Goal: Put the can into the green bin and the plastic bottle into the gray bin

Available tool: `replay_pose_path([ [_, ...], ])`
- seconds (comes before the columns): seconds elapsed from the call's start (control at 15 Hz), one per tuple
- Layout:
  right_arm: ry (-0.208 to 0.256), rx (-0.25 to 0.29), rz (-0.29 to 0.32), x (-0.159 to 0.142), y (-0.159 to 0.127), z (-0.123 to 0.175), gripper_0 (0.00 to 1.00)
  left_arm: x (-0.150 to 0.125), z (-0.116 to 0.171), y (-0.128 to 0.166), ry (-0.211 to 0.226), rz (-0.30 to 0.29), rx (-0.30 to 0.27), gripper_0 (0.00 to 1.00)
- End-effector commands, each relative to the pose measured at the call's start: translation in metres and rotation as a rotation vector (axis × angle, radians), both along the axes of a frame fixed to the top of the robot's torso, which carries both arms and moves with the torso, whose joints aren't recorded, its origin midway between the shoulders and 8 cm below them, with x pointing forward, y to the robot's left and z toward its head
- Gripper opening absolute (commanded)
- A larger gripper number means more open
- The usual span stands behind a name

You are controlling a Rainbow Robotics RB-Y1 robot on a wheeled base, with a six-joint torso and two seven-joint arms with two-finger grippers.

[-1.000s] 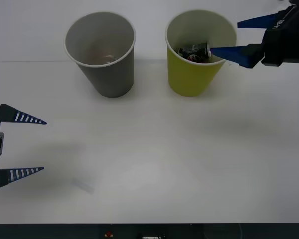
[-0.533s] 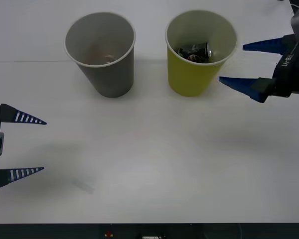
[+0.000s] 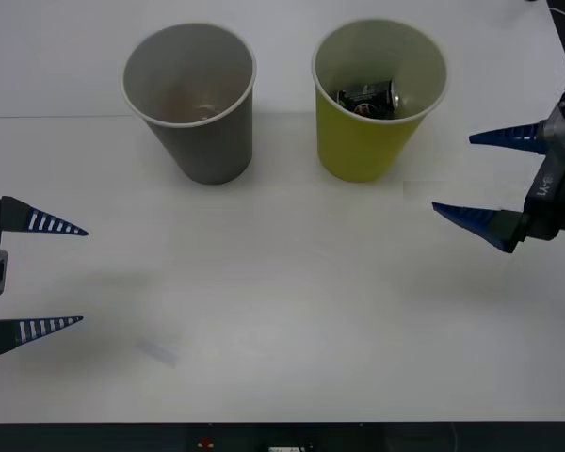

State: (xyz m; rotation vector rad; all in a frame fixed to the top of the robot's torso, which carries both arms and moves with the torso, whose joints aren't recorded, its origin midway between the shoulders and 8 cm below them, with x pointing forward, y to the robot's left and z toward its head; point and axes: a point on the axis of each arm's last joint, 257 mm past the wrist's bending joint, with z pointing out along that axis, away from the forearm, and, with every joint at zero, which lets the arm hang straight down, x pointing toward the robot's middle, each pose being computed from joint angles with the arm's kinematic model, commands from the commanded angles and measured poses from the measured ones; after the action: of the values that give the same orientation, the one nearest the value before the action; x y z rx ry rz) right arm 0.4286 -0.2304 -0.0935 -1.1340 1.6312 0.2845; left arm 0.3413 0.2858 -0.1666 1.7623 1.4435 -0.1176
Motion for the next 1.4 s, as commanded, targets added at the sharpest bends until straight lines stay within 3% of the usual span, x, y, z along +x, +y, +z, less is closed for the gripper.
replay_pose_path([
  [0.07, 0.002, -0.053, 0.035, -0.004, -0.017, -0.017, 1.00, 0.000, 0.000, 0.000, 0.000, 0.000, 0.000, 1.00],
  [0.33, 0.019, -0.151, 0.065, -0.025, -0.036, -0.053, 1.00, 0.000, 0.000, 0.000, 0.000, 0.000, 0.000, 1.00],
  [0.53, 0.086, -0.230, 0.098, -0.046, -0.049, -0.077, 1.00, 0.000, 0.000, 0.000, 0.000, 0.000, 0.000, 1.00],
  [0.8, 0.114, -0.310, 0.155, -0.056, -0.054, -0.082, 1.00, 0.000, 0.000, 0.000, 0.000, 0.000, 0.000, 1.00],
  [1.07, 0.132, -0.325, 0.179, -0.060, -0.053, -0.083, 1.00, 0.000, 0.000, 0.000, 0.000, 0.000, 0.000, 1.00],
  [1.4, 0.117, -0.350, 0.210, -0.061, -0.055, -0.066, 1.00, 0.000, 0.000, 0.000, 0.000, 0.000, 0.000, 1.00],
])
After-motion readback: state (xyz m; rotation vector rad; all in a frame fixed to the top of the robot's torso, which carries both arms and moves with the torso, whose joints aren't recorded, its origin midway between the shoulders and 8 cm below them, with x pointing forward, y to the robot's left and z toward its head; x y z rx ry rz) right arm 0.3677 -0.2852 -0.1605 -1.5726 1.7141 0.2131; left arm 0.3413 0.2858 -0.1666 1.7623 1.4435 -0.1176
